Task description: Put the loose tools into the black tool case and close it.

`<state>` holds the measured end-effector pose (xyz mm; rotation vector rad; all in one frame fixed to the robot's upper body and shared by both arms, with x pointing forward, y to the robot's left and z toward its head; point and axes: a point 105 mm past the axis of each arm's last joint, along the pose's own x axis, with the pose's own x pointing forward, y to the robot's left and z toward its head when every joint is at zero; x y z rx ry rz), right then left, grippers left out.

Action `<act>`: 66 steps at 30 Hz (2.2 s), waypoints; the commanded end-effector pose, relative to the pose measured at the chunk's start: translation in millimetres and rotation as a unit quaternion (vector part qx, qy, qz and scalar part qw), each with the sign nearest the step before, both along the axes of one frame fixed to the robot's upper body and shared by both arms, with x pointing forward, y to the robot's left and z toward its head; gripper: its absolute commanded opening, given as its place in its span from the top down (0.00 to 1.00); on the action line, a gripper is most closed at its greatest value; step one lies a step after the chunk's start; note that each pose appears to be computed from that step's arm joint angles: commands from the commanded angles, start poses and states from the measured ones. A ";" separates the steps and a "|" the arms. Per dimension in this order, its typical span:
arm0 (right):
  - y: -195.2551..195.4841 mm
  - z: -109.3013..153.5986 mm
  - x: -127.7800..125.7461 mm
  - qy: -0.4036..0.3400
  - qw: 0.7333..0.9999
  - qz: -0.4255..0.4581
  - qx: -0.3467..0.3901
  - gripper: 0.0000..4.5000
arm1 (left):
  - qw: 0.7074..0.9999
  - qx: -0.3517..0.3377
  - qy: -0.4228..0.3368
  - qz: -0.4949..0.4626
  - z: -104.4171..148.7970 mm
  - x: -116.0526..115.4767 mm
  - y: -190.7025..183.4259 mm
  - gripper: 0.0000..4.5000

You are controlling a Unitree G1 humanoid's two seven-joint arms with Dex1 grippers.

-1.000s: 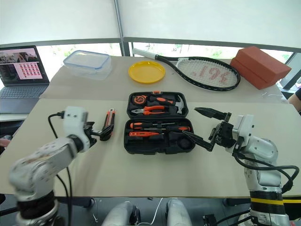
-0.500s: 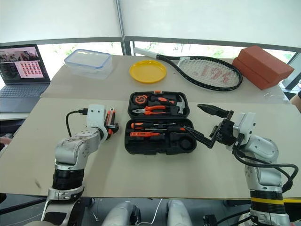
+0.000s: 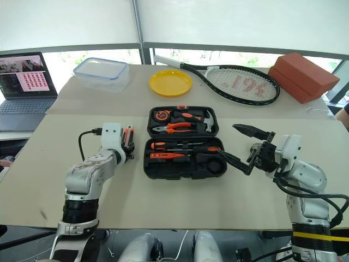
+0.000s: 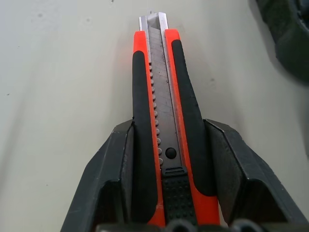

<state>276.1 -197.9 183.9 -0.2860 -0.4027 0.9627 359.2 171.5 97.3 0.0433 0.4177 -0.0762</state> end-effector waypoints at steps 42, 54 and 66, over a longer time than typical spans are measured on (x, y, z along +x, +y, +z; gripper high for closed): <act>-5.1 2.5 -48.2 0.079 0.994 0.040 -0.065 0.00 | 0.744 0.134 -0.017 -0.654 49.5 -44.3 -146.2 0.62; -2.5 5.3 -44.9 0.070 0.995 0.035 -0.064 0.00 | 0.719 0.186 0.027 -0.669 16.3 -48.1 -144.3 0.62; 0.6 12.0 -40.9 0.066 0.996 0.028 -0.049 0.00 | 0.725 0.161 0.049 -0.668 5.0 -49.3 -153.5 0.62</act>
